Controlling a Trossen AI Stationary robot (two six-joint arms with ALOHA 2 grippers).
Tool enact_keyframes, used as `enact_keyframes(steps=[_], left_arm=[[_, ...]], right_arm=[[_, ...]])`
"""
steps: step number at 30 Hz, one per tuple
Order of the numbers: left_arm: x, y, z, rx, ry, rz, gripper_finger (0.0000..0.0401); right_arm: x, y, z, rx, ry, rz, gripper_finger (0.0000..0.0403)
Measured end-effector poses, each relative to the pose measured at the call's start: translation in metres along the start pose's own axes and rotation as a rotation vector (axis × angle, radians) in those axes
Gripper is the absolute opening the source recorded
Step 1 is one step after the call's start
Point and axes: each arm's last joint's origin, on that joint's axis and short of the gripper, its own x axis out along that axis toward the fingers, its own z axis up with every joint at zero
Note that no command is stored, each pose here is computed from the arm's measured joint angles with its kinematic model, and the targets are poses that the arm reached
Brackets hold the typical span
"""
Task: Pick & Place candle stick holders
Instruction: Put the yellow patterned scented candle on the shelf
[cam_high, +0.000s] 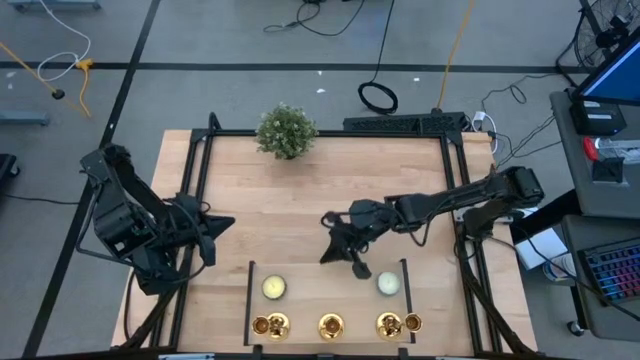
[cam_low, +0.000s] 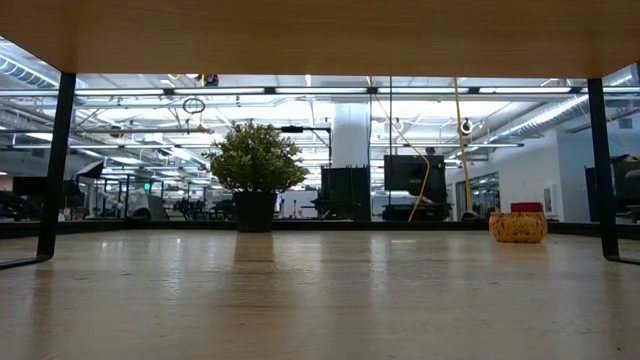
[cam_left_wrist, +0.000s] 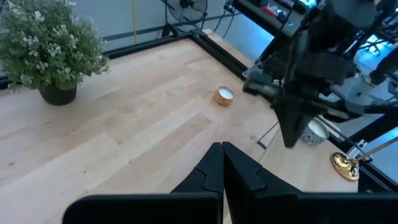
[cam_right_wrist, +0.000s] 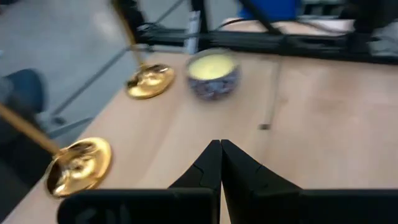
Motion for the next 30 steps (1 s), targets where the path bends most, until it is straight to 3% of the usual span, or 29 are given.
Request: enact_keyframes(steps=[7,12,18,24,30], left_arm=[[0.0,0.0,0.001,0.004,-0.051,-0.002,0.0001],[0.001,0.0,0.004,0.004,-0.118,0.002,0.0001],[0.007,0.001,0.012,0.004,-0.246,0.041,0.0001],[0.019,0.004,0.021,-0.002,-0.306,0.118,0.0001],[0.03,0.007,0.029,-0.037,-0.318,0.174,0.0001]], right_arm=[[-0.037,-0.005,0.007,0.028,0.03,-0.332,0.0],[-0.073,-0.008,0.005,0.178,0.084,-0.548,0.0],[-0.116,0.001,0.005,0.406,0.054,-0.62,0.0],[-0.153,0.01,0.002,0.456,0.037,-0.744,0.0],[-0.18,0.013,-0.011,0.481,0.144,-0.824,0.0]])
